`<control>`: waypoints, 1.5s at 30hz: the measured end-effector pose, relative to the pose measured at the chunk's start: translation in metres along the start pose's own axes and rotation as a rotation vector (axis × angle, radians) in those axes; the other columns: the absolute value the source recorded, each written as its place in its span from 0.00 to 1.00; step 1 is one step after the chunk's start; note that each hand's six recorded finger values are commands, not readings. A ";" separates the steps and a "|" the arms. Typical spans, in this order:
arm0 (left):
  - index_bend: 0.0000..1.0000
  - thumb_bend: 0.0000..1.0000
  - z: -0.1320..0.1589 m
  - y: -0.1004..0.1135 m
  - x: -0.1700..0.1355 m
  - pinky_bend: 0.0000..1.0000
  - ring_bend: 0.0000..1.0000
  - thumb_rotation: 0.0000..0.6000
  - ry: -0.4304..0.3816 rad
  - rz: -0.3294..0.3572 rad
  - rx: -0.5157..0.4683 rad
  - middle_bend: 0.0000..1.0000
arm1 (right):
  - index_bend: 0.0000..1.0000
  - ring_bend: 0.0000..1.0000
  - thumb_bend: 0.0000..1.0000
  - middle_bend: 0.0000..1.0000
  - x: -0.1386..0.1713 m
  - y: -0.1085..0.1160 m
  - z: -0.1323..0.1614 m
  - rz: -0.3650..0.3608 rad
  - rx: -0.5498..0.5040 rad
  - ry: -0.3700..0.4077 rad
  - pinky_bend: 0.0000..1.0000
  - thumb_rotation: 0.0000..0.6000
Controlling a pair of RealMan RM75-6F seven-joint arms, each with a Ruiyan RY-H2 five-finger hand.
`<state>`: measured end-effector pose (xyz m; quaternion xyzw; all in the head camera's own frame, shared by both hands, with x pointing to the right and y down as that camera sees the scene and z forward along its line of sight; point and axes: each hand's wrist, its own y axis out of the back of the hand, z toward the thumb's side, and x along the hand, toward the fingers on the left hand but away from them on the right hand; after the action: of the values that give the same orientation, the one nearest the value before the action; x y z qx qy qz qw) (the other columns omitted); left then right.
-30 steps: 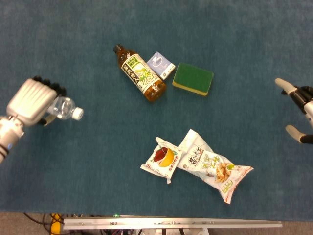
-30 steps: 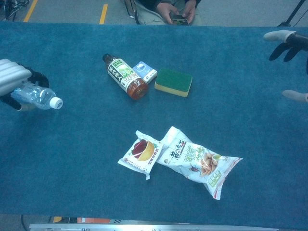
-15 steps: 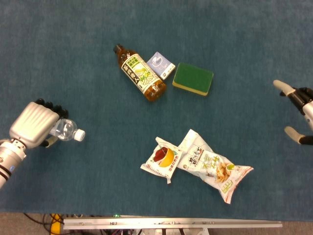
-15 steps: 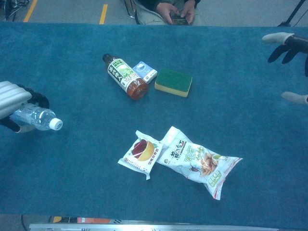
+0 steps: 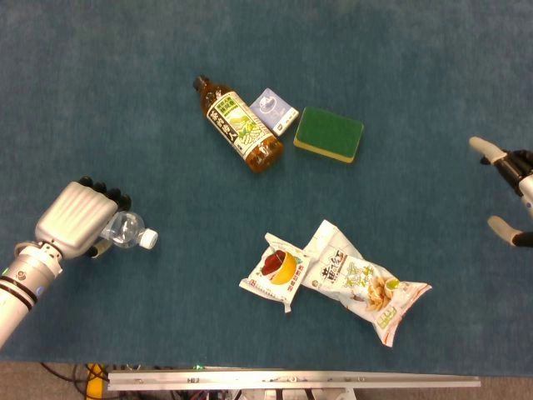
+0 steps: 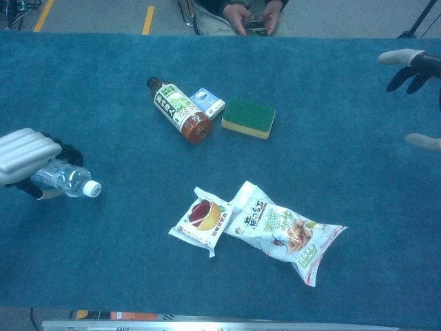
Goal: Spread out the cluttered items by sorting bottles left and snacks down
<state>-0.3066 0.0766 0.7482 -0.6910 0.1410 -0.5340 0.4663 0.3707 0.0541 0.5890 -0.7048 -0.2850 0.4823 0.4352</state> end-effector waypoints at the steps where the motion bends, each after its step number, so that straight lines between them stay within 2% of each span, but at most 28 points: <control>1: 0.26 0.26 0.000 -0.001 0.000 0.36 0.27 1.00 0.002 -0.009 0.000 0.32 | 0.00 0.31 0.22 0.31 0.000 0.000 0.000 0.000 0.000 -0.002 0.51 1.00; 5: 0.15 0.26 -0.001 -0.003 -0.001 0.28 0.13 1.00 0.009 -0.054 0.005 0.18 | 0.00 0.31 0.22 0.31 0.001 0.000 -0.001 -0.002 -0.001 -0.004 0.51 1.00; 7: 0.12 0.26 -0.002 -0.002 -0.002 0.26 0.10 1.00 0.014 -0.066 0.008 0.14 | 0.00 0.31 0.22 0.31 0.001 0.001 -0.001 -0.003 -0.001 -0.002 0.51 1.00; 18: 0.11 0.26 -0.002 0.018 -0.007 0.22 0.08 1.00 0.005 -0.059 0.023 0.12 | 0.00 0.31 0.22 0.31 0.001 0.001 -0.001 -0.009 -0.004 -0.003 0.51 1.00; 25: 0.11 0.26 0.003 0.054 -0.002 0.22 0.08 1.00 -0.024 0.014 0.007 0.12 | 0.00 0.31 0.22 0.31 -0.001 -0.001 0.000 -0.002 -0.005 0.003 0.51 1.00; 33: 0.11 0.26 0.016 0.090 0.026 0.20 0.08 1.00 -0.091 0.105 -0.058 0.09 | 0.00 0.31 0.22 0.31 -0.003 -0.003 0.006 0.003 -0.012 0.017 0.51 1.00; 39: 0.11 0.30 0.032 0.104 0.052 0.20 0.08 1.00 -0.154 0.144 -0.108 0.09 | 0.00 0.31 0.22 0.31 -0.005 -0.002 0.010 0.001 -0.010 0.028 0.51 1.00; 45: 0.11 0.30 0.040 0.105 0.063 0.19 0.08 1.00 -0.178 0.151 -0.105 0.09 | 0.00 0.31 0.23 0.31 -0.011 -0.003 0.009 0.007 -0.004 0.023 0.51 1.00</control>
<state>-0.2158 -0.0025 0.7032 -0.7465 0.1784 -0.4260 0.4789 0.3583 0.0499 0.5946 -0.7123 -0.2783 0.4750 0.4353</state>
